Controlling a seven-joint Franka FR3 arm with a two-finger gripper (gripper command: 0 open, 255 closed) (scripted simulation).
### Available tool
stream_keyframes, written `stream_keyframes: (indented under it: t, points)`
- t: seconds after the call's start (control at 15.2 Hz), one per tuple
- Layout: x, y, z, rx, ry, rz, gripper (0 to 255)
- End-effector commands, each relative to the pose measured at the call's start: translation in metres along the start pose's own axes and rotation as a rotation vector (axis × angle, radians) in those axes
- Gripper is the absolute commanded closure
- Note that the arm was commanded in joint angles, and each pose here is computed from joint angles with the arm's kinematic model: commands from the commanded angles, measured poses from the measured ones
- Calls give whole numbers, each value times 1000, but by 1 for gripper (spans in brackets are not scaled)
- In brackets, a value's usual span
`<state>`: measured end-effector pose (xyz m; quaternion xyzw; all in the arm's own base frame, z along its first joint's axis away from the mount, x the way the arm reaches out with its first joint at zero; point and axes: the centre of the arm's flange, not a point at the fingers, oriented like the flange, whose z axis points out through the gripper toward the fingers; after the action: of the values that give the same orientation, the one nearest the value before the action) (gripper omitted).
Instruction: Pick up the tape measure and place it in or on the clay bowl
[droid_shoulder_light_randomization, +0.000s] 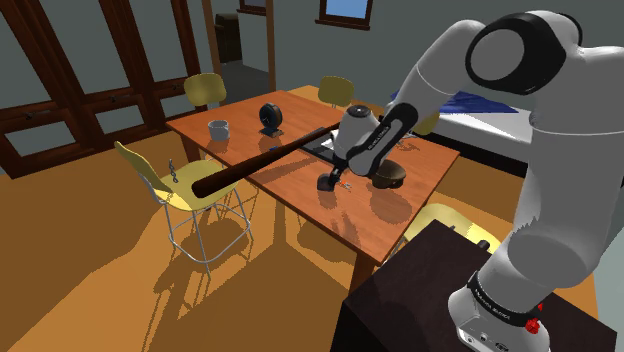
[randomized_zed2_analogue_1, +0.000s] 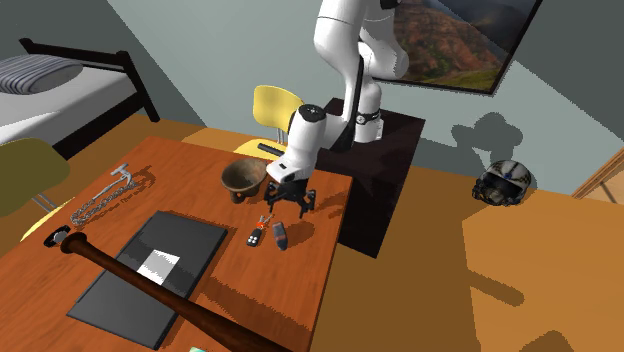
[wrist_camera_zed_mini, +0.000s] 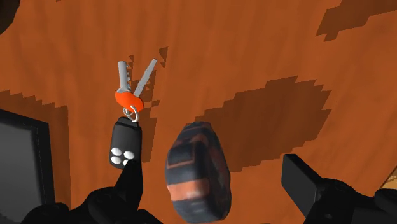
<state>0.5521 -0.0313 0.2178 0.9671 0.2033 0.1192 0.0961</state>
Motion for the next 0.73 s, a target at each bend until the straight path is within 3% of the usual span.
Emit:
stream_keyframes:
  t: [0.0, 0.26, 0.66]
  points:
    - [1, 1, 11, -1, 1, -3, 0]
    - [1, 1, 35, -1, 1, -3, 0]
    - [1, 1, 35, -1, 1, -3, 0]
